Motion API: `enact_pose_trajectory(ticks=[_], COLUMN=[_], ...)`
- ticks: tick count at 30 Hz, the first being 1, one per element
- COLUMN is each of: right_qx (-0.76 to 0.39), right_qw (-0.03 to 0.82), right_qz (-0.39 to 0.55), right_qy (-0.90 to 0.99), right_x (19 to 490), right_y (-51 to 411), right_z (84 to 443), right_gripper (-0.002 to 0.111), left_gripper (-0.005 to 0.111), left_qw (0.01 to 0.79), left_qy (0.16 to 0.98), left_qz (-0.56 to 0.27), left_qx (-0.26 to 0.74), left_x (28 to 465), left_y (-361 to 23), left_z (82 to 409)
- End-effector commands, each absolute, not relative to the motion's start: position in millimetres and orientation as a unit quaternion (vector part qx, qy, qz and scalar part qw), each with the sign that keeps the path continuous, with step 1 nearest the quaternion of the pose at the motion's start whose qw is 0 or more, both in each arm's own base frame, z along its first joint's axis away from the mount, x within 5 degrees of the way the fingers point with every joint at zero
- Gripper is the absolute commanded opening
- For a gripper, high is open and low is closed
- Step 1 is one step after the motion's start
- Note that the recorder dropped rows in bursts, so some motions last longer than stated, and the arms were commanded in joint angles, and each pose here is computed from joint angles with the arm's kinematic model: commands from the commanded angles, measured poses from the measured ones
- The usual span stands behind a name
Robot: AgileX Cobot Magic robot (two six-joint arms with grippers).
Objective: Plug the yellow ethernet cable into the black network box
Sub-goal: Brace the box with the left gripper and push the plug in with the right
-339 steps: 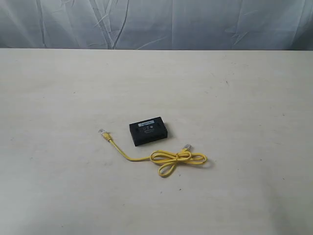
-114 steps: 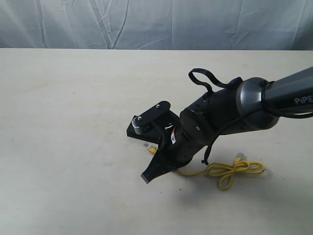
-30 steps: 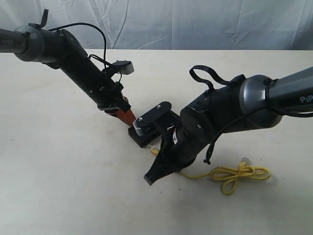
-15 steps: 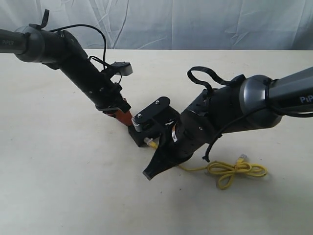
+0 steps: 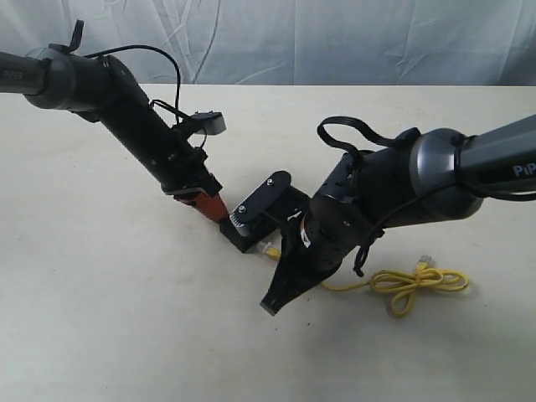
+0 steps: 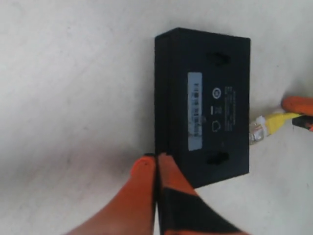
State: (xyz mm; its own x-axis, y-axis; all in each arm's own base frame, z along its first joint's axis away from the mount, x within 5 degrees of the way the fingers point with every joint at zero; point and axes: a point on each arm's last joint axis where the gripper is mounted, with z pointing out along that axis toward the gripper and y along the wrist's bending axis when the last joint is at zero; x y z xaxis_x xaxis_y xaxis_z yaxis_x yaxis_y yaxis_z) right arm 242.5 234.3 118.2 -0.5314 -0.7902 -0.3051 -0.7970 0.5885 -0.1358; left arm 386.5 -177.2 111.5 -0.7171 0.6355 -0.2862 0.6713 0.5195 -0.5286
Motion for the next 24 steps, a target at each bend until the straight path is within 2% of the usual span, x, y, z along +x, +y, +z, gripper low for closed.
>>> enact_pose_trajectory(ticks=[1, 6, 9, 16, 24], right_qx=[-0.469, -0.473, -0.475, -0.475, -0.474], right_qw=[0.177, 0.191, 0.194, 0.197, 0.204], right_qz=[-0.003, -0.024, -0.026, -0.023, -0.011], right_qy=[0.865, 0.86, 0.858, 0.857, 0.857], right_x=[244, 248, 249, 249, 250], right_y=[233, 231, 231, 232, 235], right_z=[119, 121, 121, 120, 115], right_gripper=[-0.001, -0.001, -0.001, -0.001, -0.001], left_gripper=[0.0, 0.0, 0.0, 0.0, 0.0], left_qw=[0.035, 0.064, 0.064, 0.058, 0.052], left_qy=[0.885, 0.896, 0.899, 0.877, 0.877], left_qz=[-0.306, -0.277, -0.273, -0.334, -0.329], left_qx=[0.35, 0.34, 0.338, 0.341, 0.346], left_x=[387, 393, 395, 393, 392], left_y=[-175, -172, -173, -183, -182], left_z=[127, 136, 127, 111, 108])
